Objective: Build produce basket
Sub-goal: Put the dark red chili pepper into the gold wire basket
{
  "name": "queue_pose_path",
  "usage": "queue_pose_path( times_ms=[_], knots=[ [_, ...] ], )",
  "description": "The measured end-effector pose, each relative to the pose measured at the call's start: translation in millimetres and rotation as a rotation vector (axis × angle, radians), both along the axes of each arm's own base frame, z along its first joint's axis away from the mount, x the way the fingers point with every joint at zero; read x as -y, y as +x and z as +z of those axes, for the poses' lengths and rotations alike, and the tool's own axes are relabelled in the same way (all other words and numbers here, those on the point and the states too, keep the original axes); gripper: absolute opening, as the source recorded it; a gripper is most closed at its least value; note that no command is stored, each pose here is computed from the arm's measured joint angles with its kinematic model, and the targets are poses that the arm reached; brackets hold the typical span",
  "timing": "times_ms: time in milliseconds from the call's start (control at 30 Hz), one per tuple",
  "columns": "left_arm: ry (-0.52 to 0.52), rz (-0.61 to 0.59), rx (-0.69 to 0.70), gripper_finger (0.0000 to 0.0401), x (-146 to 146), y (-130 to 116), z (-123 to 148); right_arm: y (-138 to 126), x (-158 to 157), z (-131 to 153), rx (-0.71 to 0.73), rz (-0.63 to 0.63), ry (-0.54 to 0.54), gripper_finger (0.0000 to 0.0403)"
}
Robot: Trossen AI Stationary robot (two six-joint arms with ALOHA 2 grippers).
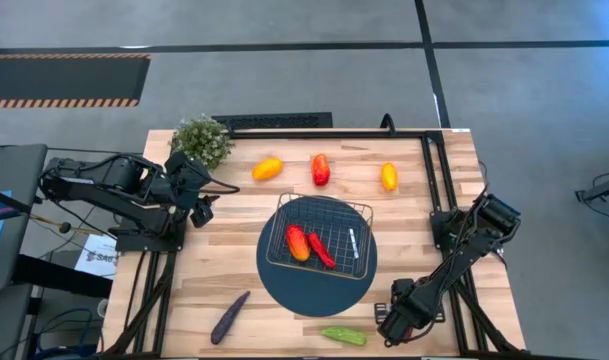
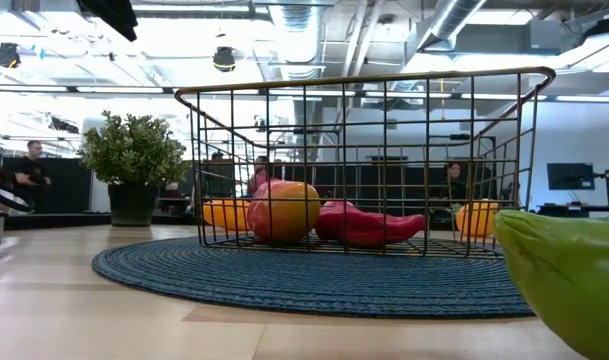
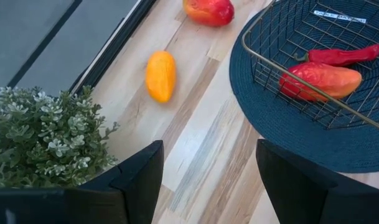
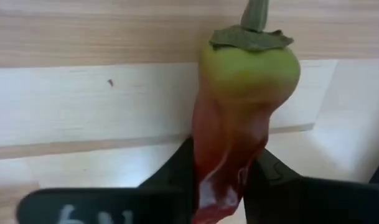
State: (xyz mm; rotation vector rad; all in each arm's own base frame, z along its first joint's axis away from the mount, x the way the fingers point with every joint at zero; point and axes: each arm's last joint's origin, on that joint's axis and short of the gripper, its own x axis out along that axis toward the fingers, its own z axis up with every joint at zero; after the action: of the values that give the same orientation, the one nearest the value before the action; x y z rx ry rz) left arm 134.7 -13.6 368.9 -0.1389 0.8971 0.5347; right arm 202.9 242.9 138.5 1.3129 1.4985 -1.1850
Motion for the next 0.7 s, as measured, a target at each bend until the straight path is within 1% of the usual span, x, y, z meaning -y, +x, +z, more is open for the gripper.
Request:
queue_pose_path(
  times_ms=[133, 233, 333, 433, 500, 567, 633, 700],
  knots=[
    [0.0, 0.001, 0.0, 0.024, 0, 0, 0, 0, 0, 6, 0.021, 0.018, 0.015, 0.0078],
    [0.0, 0.001, 0.0, 0.024, 0, 0, 0, 2, -2, 21, 0.054, 0.017, 0.051, 0.0078],
    [0.0, 0.0, 0.0, 0.024, 0, 0, 0, 5, -5, 46, 0.123, 0.014, 0.095, 0.0078],
    [0.001, 0.0, 0.0, 0.024, 0, 0, 0, 11, -5, 88, 0.318, 0.007, 0.096, 0.0078],
    [0.001, 0.0, 0.0, 0.024, 0, 0, 0, 15, -1, 121, 0.47, 0.011, 0.039, 0.0078],
    [0.001, 0.0, 0.0, 0.024, 0, 0, 0, 17, 8, 151, 0.596, 0.023, -0.07, 0.0078],
    [0.001, 0.0, 0.0, 0.024, 0, 0, 0, 17, 22, 179, 0.674, 0.061, -0.193, 0.0078],
    [0.001, 0.0, 0.0, 0.024, 0, 0, 0, 19, 40, 205, 0.702, 0.119, -0.302, 0.0078]
  ],
)
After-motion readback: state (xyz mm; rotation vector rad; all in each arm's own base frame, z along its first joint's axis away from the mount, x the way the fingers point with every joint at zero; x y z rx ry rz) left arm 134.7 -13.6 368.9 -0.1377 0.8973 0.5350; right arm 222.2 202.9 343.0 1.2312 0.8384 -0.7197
